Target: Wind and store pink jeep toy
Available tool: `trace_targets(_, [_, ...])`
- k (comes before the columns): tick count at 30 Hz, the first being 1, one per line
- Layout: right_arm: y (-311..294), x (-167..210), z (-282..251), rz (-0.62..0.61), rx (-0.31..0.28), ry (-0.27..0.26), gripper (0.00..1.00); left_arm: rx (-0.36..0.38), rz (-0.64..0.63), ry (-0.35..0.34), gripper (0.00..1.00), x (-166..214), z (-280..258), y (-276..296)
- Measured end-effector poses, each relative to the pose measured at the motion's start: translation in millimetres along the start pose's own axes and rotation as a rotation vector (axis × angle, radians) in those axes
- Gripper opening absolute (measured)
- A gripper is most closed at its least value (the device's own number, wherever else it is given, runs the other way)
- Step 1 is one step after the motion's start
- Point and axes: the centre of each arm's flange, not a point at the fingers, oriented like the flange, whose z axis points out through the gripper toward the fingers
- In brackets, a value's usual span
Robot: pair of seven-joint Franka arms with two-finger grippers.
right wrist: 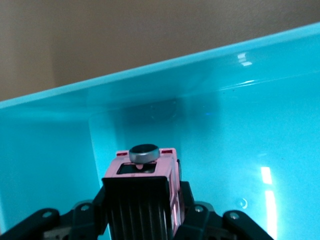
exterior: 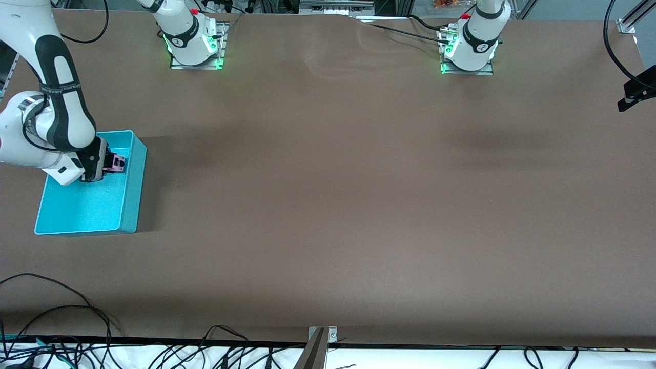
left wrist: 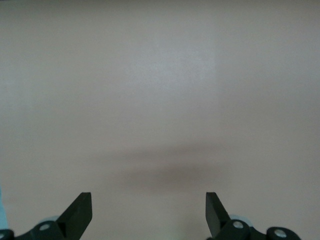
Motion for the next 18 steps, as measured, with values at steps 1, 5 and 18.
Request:
trace_targets(1, [0, 0, 3, 0.002, 0.002, 0.001, 0.57, 0.0, 0.0, 0.0, 1.0, 0, 0, 0])
trace_targets(5, [1, -1, 8, 0.004, 0.006, 0.001, 0.57, 0.0, -0.001, 0.0, 1.0, 0, 0, -1])
trace_targets(18, [1, -1, 13, 0.005, 0.015, 0.0, 0.58, 0.0, 0.002, 0.0, 1.0, 0, 0, 1])
